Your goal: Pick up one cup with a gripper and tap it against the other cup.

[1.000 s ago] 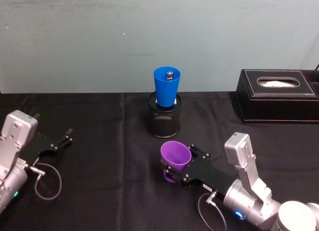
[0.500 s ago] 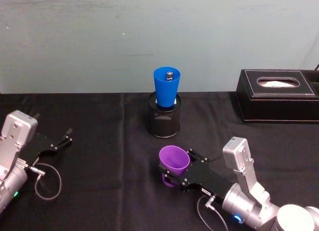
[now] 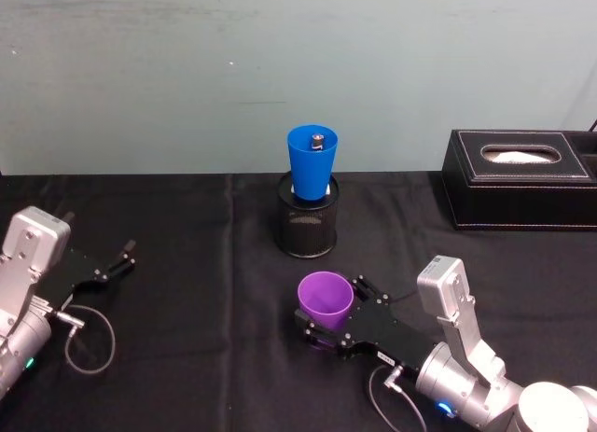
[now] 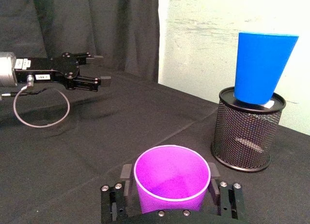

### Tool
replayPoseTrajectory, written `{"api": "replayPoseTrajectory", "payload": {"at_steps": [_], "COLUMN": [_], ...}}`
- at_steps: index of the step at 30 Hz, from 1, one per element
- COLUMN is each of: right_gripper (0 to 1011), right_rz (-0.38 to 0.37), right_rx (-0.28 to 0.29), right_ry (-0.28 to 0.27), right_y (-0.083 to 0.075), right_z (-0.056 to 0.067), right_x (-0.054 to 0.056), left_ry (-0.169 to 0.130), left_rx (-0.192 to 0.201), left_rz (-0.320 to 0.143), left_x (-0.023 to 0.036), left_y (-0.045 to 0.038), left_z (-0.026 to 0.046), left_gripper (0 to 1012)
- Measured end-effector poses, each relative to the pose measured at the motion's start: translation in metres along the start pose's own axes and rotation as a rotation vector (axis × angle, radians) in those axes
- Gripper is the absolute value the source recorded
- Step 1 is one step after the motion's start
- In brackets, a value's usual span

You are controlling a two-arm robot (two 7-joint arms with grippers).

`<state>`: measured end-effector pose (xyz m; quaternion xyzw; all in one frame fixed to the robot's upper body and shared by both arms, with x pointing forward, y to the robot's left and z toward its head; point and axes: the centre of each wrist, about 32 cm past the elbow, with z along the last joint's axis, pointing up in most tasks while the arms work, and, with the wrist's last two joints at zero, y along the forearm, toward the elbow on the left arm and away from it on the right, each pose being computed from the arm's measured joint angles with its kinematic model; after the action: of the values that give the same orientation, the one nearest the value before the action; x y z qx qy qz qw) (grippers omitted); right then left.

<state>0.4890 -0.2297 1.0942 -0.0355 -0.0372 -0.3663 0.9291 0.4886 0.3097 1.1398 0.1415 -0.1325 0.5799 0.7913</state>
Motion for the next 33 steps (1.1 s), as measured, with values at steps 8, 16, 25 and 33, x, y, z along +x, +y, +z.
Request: {"api": "replayPoseTrajectory", "payload": {"at_steps": [8,16,25,33], "right_gripper": [1004,1004,1004,1004], "right_rz": [0.001,-0.009,-0.164,-0.38], "right_rx": [0.003,0.083,0.185,0.179], "right_ry": [-0.002,-0.047,-0.011,0.065], "right_y": [0.0,-0.001,-0.014,-0.029], "right_z": [0.001,0.02,0.032,0.019], "right_x": [0.0,-0.001,-0.006,-0.01], "left_ry": [0.0,0.0,0.0,0.0], "left_rx": [0.0,0.0,0.0,0.0], "left_rz": [0.0,0.0,0.0,0.0], "left_x": [0.0,0.0,0.0,0.0], "left_y": [0.0,0.0,0.0,0.0], "left_z": [0.0,0.0,0.0,0.0], "left_gripper": [1000,1000,1000,1000]}}
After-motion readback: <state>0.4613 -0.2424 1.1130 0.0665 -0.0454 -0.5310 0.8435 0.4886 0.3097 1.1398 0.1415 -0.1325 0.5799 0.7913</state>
